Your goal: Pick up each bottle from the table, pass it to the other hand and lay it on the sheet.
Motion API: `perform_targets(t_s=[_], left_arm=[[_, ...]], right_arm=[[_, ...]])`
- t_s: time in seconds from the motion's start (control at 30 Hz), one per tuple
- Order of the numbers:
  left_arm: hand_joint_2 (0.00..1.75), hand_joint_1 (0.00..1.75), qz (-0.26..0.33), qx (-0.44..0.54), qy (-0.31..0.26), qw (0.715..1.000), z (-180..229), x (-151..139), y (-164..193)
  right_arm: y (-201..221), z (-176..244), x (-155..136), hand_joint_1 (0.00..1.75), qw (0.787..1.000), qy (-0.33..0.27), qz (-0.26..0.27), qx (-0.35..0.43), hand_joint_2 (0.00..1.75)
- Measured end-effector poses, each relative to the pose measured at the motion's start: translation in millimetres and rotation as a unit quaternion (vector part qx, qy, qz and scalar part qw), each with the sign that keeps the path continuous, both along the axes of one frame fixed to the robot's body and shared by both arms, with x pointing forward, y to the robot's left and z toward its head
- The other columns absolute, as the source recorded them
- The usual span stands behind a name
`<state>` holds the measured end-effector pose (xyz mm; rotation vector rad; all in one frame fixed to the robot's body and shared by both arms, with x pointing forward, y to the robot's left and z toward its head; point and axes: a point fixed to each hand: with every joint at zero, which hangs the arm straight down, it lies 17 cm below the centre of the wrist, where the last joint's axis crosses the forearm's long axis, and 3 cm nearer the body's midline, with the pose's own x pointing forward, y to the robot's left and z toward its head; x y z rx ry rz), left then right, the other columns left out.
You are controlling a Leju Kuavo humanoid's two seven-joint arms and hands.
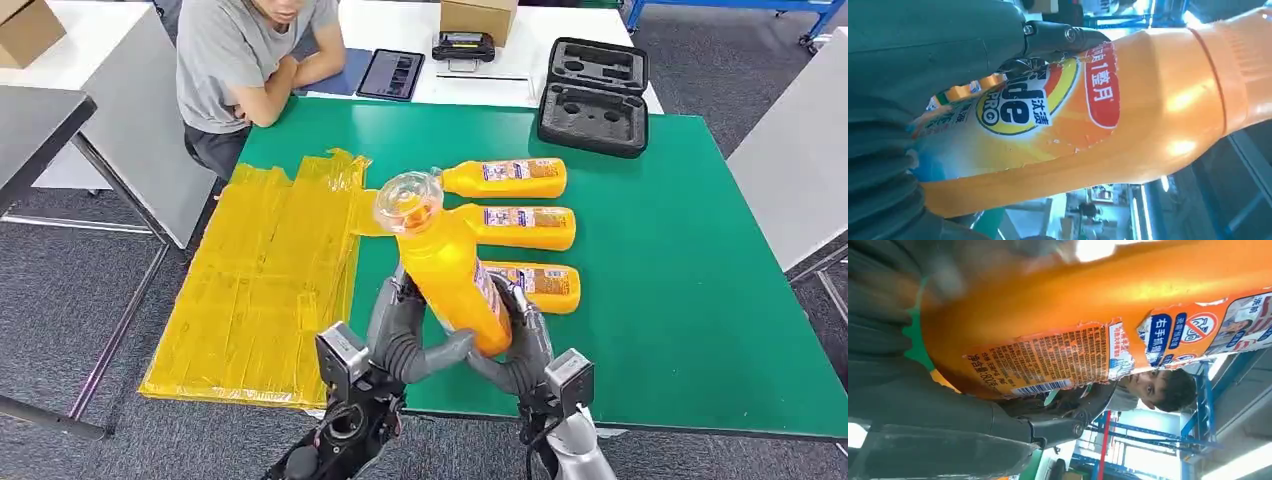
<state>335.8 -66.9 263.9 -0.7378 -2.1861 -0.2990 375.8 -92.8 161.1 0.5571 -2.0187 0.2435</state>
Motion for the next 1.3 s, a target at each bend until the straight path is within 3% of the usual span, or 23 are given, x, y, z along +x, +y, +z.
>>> perform_targets(t_s=[1.3], left_arm=[[1.75, 0.0, -0.002, 0.015, 0.004, 1.0, -7.2, 8.4, -4.8]], right_arm=[[14.9, 0.5, 6.6, 1.75, 1.0, 0.003, 0.022, -0.001, 1.75]])
